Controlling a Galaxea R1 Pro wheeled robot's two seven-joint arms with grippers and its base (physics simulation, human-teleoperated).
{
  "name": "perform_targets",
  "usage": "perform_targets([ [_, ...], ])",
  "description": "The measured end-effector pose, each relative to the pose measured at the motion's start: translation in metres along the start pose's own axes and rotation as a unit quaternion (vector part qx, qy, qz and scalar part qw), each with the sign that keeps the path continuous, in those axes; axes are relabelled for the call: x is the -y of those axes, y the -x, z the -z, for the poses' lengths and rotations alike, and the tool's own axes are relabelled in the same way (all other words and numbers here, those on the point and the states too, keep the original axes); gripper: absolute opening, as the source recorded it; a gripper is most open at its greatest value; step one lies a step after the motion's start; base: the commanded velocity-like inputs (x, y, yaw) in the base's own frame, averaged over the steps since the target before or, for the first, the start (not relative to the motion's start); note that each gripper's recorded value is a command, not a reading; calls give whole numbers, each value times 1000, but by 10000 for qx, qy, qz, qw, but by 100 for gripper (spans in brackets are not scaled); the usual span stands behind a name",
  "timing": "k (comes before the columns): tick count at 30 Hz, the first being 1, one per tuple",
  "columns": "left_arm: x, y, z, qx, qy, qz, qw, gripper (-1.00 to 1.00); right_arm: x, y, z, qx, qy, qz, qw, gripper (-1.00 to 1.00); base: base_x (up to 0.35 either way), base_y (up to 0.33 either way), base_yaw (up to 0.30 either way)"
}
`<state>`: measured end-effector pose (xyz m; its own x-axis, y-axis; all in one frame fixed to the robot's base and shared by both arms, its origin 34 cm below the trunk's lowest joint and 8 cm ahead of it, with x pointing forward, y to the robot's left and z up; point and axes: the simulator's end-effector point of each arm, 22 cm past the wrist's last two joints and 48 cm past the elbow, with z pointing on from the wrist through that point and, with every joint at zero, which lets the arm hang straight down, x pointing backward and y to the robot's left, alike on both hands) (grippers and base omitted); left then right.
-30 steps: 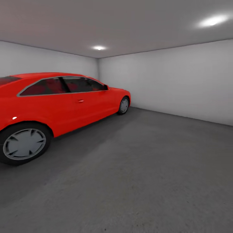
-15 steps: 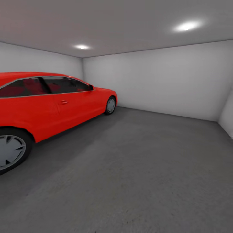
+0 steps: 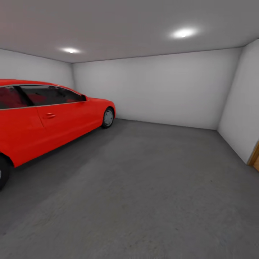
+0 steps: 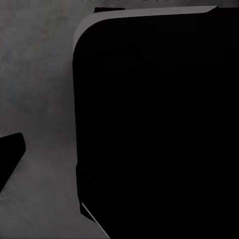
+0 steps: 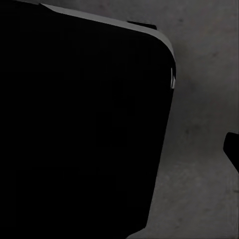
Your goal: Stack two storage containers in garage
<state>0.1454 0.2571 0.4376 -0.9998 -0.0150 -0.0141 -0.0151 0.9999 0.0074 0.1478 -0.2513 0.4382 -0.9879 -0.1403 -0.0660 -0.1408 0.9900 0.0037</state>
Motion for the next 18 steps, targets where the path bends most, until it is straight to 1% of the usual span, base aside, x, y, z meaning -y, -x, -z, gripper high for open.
perform_targets([
  [18, 0, 0, 0, 1, 0, -14, 10000, 100, 0, 1, 0, 40, -2, -4, 10000, 100, 0, 0, -286],
])
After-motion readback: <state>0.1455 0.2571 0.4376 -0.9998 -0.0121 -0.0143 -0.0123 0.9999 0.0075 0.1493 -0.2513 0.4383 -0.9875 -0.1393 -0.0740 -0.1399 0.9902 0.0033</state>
